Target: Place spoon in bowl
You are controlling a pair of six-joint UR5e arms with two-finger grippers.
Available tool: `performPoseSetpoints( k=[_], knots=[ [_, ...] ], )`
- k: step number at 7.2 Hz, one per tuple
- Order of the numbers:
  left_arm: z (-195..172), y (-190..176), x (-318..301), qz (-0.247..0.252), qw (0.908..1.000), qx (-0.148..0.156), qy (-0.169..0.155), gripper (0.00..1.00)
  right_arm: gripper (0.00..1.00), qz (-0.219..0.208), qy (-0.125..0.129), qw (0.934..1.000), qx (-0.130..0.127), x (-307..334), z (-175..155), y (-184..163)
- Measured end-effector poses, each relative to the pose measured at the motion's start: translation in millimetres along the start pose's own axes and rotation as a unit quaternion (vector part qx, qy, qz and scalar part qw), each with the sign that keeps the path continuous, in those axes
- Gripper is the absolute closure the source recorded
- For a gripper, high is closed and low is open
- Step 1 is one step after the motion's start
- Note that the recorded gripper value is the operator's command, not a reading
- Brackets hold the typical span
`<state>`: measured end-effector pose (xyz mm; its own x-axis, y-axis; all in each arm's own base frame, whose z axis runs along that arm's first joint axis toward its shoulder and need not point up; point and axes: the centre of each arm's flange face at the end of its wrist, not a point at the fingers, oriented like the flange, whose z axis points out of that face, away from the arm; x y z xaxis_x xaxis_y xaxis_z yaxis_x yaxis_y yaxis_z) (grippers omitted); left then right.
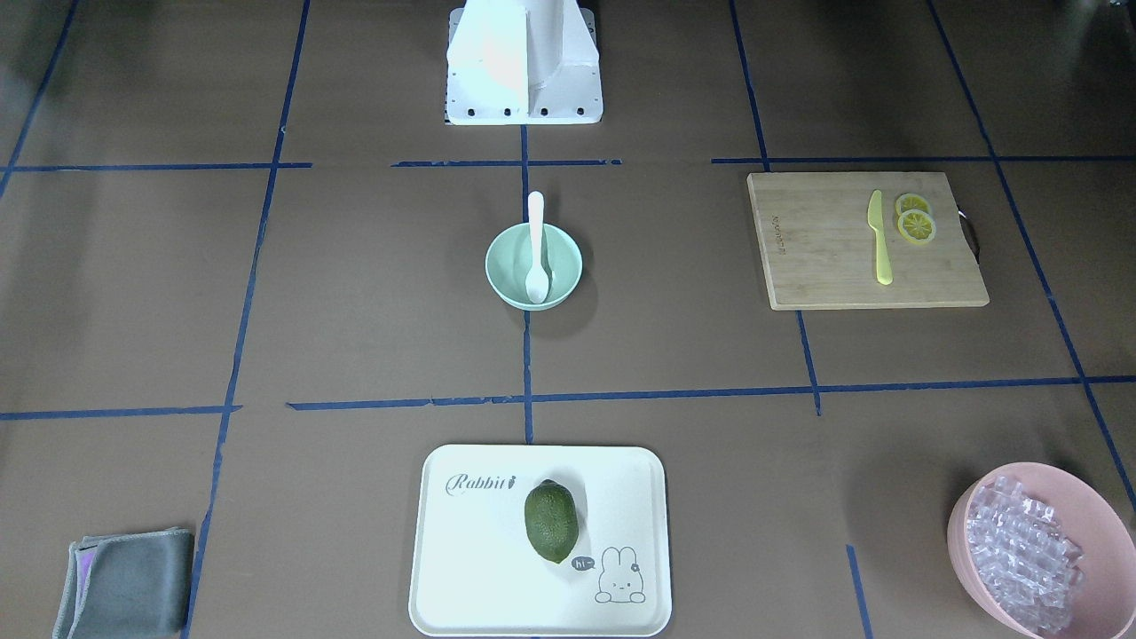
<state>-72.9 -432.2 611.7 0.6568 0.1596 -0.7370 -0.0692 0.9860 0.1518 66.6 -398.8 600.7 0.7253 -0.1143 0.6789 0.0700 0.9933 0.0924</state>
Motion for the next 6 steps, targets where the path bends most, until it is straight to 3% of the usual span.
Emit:
performPoseSetpoints(
  k=[6],
  knots=[
    [3.8, 10.6, -16.5, -0.004, 1.0000, -0.003, -0.002, 0.00, 0.00, -0.005, -0.008, 1.0000, -0.003, -5.3, 3.1, -1.5]
  ],
)
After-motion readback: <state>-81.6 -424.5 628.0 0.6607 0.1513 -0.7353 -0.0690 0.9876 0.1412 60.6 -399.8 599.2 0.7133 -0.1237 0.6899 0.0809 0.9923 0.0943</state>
